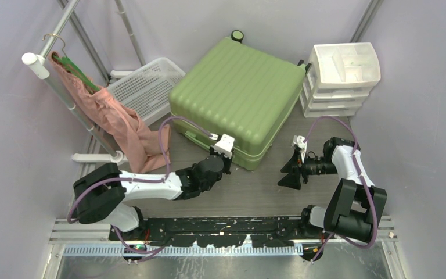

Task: Open, take out, and arrange the luggage
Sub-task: Unzip the luggage at the center of the board.

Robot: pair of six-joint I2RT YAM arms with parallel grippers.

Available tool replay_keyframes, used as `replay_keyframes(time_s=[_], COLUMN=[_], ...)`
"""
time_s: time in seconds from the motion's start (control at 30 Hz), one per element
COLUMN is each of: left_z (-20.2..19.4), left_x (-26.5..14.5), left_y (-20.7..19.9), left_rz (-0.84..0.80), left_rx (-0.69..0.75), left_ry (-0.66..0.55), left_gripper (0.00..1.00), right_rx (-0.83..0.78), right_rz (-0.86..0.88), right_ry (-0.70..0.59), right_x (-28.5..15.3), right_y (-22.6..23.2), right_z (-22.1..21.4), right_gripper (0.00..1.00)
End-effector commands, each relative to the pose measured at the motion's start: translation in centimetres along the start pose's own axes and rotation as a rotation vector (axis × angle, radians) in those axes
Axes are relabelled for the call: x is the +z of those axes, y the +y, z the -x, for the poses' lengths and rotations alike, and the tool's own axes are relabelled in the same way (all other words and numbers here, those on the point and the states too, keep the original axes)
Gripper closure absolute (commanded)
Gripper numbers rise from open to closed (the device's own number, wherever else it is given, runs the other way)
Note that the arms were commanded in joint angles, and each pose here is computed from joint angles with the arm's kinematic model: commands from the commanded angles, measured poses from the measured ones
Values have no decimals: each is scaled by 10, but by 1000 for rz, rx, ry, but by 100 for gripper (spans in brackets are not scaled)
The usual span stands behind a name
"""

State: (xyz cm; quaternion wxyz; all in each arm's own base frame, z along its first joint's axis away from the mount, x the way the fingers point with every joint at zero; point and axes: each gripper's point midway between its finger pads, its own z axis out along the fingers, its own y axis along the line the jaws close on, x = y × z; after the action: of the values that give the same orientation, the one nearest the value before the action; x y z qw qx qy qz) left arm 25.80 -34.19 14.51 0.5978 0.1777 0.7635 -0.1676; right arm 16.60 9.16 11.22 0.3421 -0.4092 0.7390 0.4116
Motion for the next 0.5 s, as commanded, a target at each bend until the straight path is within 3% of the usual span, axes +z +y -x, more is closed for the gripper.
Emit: replay_keyframes(time_s=[0.0, 0.17, 0.47], left_z=[6, 9, 21], left_x=[1, 0, -19], left_y=[47, 19, 9], left_rz=[129, 40, 2], left_rx=[57, 52, 40], left_ry=[0, 49, 203], left_gripper=[100, 100, 100], right_rx=[-39, -43, -42], right_rz=[-1, -3, -16], right_ry=[-10, -7, -10], right_x=[-5, -5, -6], right_y=[-2, -2, -4], right_z=[9, 9, 9], right_gripper=[30, 30, 30])
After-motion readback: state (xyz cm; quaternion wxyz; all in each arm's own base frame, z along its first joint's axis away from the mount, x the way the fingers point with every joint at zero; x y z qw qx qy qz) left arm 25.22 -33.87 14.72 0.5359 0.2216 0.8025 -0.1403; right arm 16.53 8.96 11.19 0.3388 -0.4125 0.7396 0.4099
